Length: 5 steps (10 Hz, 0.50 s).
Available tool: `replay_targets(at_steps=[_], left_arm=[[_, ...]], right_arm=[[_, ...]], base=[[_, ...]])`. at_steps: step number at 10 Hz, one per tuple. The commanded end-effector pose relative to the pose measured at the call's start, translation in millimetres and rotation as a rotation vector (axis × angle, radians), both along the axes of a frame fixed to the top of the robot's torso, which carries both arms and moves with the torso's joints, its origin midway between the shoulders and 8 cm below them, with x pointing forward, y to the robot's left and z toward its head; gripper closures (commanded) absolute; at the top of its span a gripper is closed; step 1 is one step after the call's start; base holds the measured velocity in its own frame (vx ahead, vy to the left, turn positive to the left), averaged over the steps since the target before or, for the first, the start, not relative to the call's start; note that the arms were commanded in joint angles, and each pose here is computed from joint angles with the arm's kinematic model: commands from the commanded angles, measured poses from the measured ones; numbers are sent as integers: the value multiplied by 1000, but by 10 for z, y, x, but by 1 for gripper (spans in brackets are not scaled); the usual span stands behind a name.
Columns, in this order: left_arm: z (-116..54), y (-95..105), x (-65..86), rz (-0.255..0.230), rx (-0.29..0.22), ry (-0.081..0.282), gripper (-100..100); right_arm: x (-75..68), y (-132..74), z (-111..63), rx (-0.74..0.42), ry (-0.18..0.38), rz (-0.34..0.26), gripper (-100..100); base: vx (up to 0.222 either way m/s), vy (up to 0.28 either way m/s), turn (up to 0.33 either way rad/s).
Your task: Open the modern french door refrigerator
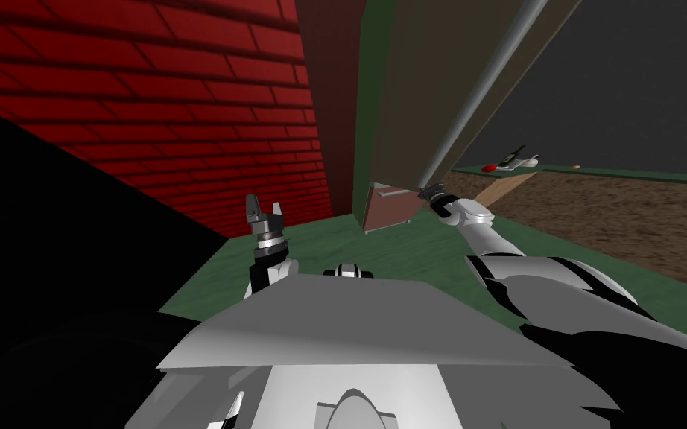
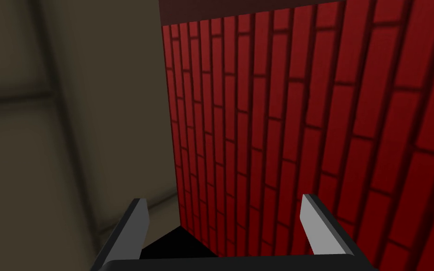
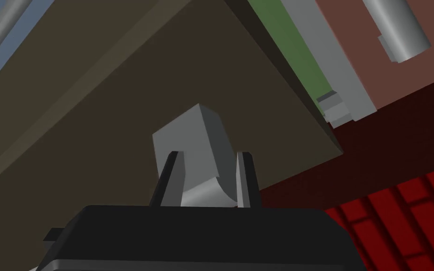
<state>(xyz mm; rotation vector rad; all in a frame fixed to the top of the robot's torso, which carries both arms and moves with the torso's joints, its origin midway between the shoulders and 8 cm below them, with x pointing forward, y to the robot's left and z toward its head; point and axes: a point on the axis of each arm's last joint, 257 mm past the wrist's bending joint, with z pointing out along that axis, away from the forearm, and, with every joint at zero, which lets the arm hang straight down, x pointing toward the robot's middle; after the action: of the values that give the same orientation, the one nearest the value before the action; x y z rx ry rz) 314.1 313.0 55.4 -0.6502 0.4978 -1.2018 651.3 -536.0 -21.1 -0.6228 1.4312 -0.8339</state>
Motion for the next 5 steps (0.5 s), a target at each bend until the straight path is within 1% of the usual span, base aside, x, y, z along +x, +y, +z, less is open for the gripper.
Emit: replay_targets(at_steps=[1,2,3,4,5], left_arm=[[1,0,0,0,0,0,0],[0,0,0,0,0,0,0],[0,0,0,0,0,0,0],[0,1,0,0,1,0,0],[0,1,0,0,1,0,0]], right_arm=[[-45,-254,127,2,3,-36,-100],[-64,-341,172,4,4,-49,-100],[-108,-516,268,6,4,-76,-100],[-108,-516,268,6,4,-76,-100],[-134,-604,318,8,3,-89,-100]], base=[[-72,-29,192],[-63,-54,152],[-83,-37,226],[-60,-32,104],[-31,-17,60]])
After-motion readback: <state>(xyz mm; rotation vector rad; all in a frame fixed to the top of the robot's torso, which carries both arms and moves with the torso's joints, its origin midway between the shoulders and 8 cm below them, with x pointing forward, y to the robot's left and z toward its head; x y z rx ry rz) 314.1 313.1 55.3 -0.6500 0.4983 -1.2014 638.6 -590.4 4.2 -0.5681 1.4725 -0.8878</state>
